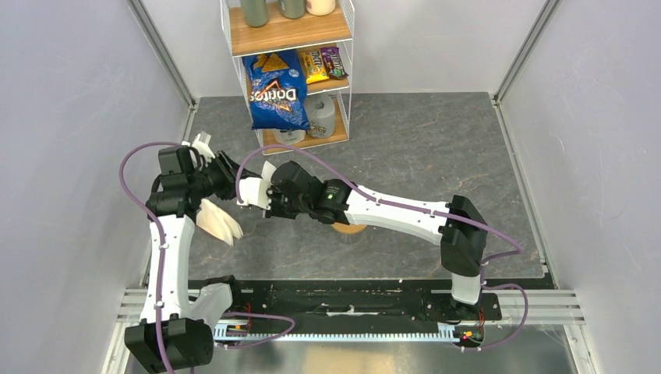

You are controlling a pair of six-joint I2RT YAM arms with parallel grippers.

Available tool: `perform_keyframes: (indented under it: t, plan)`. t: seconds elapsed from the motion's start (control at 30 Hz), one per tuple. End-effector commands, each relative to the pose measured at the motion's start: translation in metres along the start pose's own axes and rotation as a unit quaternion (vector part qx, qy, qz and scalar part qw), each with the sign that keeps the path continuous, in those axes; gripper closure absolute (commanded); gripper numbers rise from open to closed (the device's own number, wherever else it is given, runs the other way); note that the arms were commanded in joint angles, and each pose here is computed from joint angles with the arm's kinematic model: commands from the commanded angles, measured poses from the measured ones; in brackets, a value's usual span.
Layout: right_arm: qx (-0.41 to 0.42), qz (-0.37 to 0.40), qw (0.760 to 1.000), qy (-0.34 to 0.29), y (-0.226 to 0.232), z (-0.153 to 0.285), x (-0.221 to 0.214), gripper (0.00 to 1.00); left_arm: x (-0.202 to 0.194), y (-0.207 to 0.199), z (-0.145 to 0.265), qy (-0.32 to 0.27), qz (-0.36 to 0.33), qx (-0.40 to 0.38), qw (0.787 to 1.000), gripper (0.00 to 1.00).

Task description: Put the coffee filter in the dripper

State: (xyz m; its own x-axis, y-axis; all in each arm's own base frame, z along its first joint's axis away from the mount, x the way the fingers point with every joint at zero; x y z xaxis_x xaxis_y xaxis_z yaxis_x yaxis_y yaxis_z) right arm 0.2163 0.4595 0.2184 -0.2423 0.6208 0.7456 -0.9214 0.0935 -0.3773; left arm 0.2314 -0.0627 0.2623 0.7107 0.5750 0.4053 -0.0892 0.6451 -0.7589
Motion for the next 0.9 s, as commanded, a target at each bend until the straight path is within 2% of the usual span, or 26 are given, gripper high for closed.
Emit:
perform_keyframes:
  t: [0.0, 0.37, 0.87]
  plan:
    - [-0.002, 0.004, 1.0, -0.029, -0.012, 0.014, 0.02, 1.0, 0.01, -0.013, 0.002, -0.012, -0.053, -0.019, 0.998, 0.6]
    - [0.013, -0.002, 1.0, -0.028, -0.018, 0.02, 0.014, 1.0, 0.0, -0.018, -0.003, 0.016, -0.094, -0.026, 0.995, 0.56]
    - [-0.018, -0.006, 1.0, -0.017, -0.029, 0.022, 0.01, 1.0, 0.003, -0.004, -0.001, 0.001, -0.087, 0.029, 0.996, 0.66]
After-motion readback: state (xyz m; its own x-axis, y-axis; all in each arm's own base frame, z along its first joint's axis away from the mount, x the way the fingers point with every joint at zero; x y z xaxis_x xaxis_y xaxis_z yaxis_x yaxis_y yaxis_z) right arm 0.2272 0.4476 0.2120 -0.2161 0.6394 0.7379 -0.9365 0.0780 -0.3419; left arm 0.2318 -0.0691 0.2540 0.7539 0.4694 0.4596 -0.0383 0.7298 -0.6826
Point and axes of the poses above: each gripper's point midway between its finger pads, its own z axis back along the fingers, its own y axis along the line the jaws close on, x = y × z, the point moved 4 cm from there along z, back along the fingers, and after that the axes turned 1 degree about z, right-handed, at the moved point
